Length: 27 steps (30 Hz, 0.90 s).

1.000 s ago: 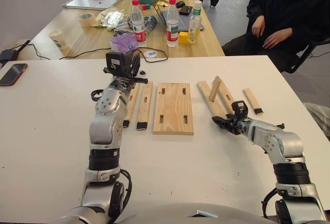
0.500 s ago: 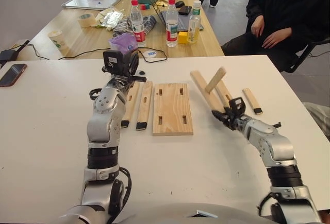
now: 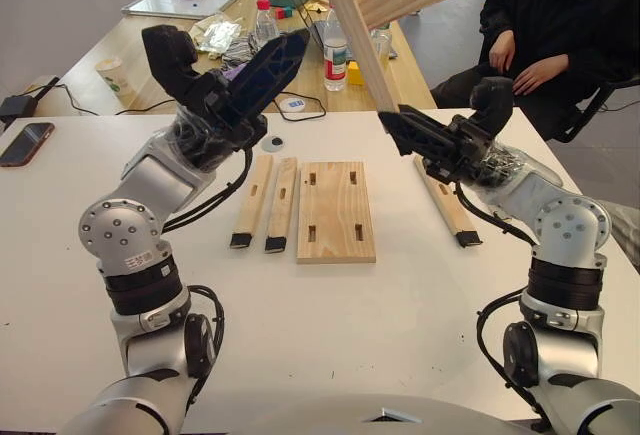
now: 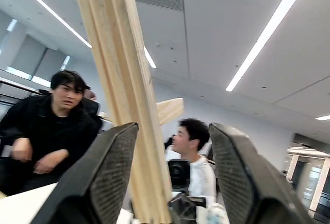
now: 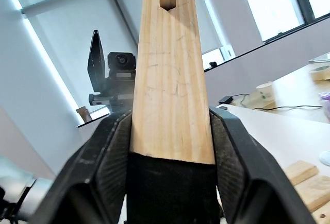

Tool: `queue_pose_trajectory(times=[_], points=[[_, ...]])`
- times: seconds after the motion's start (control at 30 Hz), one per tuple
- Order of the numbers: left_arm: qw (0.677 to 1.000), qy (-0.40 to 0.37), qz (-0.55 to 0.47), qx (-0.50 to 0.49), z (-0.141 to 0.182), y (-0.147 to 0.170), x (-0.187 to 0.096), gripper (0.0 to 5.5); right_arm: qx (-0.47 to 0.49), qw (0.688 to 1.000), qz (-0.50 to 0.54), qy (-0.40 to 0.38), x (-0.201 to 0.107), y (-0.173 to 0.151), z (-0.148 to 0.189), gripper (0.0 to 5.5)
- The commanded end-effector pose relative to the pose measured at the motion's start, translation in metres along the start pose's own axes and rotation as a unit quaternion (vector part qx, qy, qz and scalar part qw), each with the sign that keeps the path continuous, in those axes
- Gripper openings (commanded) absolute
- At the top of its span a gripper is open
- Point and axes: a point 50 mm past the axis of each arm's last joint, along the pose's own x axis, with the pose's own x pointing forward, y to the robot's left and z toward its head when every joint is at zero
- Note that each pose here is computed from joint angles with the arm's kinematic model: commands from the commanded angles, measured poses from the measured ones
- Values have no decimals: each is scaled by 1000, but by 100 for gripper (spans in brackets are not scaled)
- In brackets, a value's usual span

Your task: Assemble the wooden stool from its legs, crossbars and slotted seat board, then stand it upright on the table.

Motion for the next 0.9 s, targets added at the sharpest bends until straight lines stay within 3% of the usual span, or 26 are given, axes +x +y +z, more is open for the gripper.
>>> queue_pose_trajectory(times=[0.03, 0.5, 0.63, 0.77, 0.8, 0.9], points=[[1000, 13, -13, -14, -1, -2, -2, 252, 5, 998, 59, 28, 3, 14, 5, 205], [999, -30, 11, -15, 9, 8, -4, 252, 32, 993, 67, 96, -5, 16, -19, 205], [999, -42, 8, -25, 10, 8, -4, 202, 31, 993, 65, 96, -5, 14, -19, 205], [999, -40, 11, -23, 9, 8, -4, 202, 15, 993, 47, 109, -2, 11, -22, 205], [999, -43, 27, -10, 11, 11, -4, 202, 10, 993, 37, 115, -2, 9, -24, 241], [996, -62, 54, 25, 22, 18, -6, 202, -4, 989, 15, 144, -4, 3, -30, 280]])
